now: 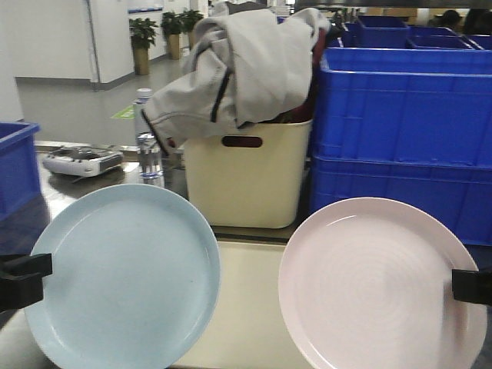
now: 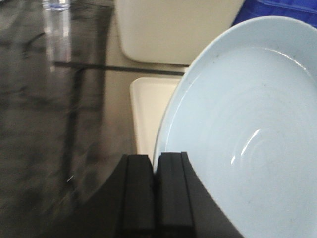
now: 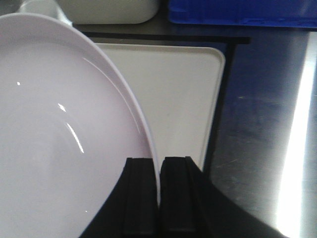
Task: Grab plate from conveyor and place on tray
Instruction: 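Hold both plates while the base drives to the steel table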
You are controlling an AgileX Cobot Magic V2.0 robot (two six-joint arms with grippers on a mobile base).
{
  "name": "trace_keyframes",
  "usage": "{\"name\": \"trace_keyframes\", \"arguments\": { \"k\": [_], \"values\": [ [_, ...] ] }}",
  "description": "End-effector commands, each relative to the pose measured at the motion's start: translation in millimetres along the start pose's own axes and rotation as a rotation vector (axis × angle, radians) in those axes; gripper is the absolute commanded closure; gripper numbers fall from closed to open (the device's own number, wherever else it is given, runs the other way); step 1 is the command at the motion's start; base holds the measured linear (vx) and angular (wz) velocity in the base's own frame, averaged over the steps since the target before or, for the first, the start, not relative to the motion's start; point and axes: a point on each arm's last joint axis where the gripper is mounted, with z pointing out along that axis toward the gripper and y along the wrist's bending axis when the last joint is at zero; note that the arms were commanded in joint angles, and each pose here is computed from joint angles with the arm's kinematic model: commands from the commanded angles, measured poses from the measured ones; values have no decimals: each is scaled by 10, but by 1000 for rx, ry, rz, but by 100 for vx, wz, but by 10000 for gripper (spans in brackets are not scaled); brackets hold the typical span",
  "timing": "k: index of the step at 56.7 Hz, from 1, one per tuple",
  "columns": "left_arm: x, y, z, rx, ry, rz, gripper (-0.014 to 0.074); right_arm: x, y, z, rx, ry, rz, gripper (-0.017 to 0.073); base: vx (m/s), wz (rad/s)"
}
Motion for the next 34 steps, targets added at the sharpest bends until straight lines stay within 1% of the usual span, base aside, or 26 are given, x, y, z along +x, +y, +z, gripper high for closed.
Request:
{"name": "trace_keyframes", "arguments": {
  "k": [1,17,24,34],
  "values": [
    [-173,-48,-100,17,-126,-10,599,-150,28,-108,-10,-120,-6,569,25,-57],
    [-173,-48,-100,17,-126,-10,599,-149,28,-108,-10,-120,-5,569,21,-48],
    [-173,-48,-100,17,-126,-10,599,-149,28,-108,-10,-120,-6,569,12,-26],
    [-173,-48,-100,17,-126,-10,599,-149,28,-108,-10,-120,-6,569,5,-11]
  ]
}}
